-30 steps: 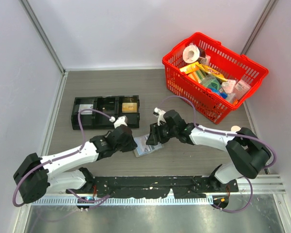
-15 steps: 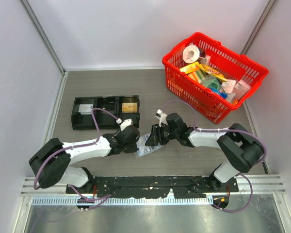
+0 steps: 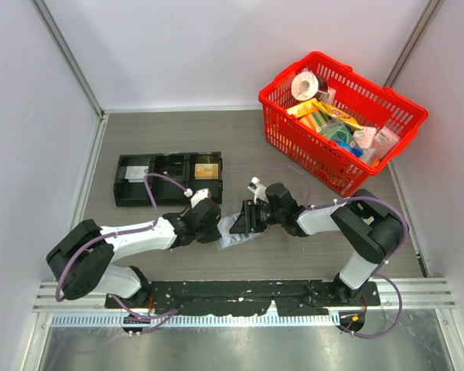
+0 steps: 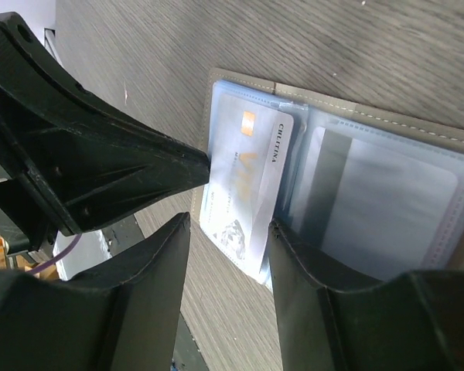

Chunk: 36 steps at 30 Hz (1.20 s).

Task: Take the credit cards out of the card holder
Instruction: Remove the credit card from the card holder.

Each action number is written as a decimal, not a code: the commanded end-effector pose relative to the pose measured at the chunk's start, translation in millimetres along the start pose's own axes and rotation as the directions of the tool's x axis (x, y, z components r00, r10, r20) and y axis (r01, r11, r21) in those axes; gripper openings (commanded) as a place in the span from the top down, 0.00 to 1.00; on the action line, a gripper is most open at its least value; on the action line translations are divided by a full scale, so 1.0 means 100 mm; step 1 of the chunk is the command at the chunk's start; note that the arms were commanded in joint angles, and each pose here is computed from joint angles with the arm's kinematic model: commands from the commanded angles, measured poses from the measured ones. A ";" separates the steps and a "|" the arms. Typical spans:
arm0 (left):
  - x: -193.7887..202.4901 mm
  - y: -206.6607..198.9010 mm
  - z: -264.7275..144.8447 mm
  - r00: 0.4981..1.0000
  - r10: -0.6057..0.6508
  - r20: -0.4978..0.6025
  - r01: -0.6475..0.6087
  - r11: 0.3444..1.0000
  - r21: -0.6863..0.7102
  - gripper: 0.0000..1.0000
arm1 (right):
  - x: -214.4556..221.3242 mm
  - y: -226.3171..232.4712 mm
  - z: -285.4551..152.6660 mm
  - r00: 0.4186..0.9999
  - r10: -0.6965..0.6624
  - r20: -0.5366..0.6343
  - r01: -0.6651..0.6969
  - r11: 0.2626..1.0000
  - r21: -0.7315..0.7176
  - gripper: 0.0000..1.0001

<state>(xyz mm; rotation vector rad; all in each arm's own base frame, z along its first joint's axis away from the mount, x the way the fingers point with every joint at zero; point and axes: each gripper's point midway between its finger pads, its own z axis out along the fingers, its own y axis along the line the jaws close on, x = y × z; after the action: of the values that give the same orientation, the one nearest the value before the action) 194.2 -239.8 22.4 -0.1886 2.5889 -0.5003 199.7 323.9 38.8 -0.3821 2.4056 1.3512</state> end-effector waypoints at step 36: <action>0.23 0.14 0.12 0.995 0.037 -0.097 -0.041 0.998 -0.041 1.00 | 0.02 0.26 0.13 0.998 -0.054 -0.027 0.049 0.988 -0.143 0.69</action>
<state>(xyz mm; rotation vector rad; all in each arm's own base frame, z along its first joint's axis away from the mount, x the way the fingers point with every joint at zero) 194.3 -241.6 20.8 -0.1786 2.6060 -0.5048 191.5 330.8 40.5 -0.4483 2.3797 1.4201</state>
